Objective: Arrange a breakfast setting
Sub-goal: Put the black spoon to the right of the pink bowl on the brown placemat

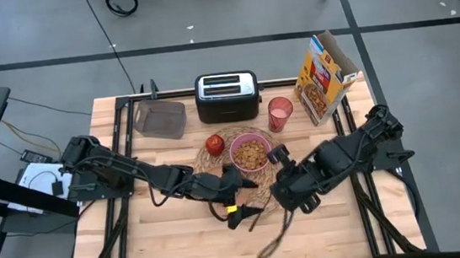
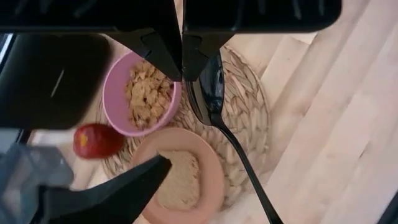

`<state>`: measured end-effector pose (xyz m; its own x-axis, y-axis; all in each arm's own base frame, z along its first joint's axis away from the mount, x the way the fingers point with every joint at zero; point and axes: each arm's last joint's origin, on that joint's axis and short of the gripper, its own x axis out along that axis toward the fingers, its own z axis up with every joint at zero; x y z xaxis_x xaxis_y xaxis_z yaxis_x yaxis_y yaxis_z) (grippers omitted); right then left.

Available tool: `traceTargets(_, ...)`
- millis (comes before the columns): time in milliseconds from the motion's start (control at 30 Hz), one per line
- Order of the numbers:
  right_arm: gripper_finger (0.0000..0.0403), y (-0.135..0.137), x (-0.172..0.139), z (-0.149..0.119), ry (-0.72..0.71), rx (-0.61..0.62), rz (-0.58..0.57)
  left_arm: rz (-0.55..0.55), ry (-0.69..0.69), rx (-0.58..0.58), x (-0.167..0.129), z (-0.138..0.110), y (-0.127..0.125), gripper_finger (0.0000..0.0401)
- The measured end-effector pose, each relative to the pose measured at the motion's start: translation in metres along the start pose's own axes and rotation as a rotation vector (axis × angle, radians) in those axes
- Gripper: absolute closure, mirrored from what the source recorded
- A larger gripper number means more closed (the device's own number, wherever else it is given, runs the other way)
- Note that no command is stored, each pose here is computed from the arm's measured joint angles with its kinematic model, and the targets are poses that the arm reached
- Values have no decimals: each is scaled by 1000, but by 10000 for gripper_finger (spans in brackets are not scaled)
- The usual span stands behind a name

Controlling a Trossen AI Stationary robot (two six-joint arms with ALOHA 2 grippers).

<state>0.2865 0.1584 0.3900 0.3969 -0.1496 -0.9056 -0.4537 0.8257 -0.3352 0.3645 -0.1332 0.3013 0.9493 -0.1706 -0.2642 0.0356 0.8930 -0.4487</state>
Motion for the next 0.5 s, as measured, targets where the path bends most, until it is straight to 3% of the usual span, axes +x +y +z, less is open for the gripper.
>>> traceTargets(100,400,-8,3,-1,7,42,15,45,-28,57,0,2,2,12)
traceTargets(500,399,-36,12,-2,4,49,-15,130,-25,57,9,13,37,12)
